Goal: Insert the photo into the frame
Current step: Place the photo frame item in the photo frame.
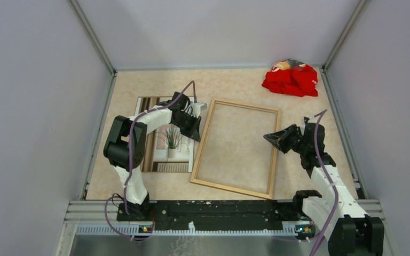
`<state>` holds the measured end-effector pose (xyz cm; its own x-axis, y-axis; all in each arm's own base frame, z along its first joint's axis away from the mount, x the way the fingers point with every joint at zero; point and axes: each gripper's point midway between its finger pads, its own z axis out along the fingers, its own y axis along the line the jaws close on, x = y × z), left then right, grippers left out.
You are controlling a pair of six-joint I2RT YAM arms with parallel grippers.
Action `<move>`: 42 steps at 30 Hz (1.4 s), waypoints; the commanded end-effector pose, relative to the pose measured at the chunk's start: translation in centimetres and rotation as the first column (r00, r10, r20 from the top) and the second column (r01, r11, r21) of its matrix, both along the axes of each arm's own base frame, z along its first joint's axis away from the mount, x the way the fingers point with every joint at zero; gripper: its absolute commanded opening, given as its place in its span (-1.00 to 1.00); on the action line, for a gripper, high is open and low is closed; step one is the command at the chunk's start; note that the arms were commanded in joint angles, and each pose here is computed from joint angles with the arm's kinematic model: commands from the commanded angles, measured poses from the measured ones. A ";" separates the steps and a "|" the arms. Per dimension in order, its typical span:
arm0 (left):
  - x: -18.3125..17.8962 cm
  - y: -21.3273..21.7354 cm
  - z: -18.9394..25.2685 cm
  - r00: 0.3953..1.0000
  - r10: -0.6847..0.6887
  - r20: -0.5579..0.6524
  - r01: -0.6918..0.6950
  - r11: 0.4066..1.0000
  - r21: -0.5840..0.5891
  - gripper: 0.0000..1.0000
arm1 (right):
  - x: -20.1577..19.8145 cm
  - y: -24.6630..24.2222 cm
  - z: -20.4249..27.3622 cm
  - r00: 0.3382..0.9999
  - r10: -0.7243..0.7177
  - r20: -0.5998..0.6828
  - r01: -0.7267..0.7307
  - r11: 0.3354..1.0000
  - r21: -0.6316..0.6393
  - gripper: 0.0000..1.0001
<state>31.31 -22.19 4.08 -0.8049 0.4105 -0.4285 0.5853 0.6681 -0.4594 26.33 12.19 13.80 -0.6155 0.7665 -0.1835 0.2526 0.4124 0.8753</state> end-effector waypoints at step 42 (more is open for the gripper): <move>-1.3 -0.3 -0.6 0.998 -0.035 -0.048 0.034 0.999 -0.030 -0.94 | 0.2 2.9 11.3 0.981 -0.007 0.196 -0.033 0.980 0.197 -1.00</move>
<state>30.48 -22.30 3.87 -0.8114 0.4149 -0.4117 0.5807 0.6520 -0.4875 25.84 14.69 20.81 -0.6075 0.7874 -0.1044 0.1759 0.2615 0.9490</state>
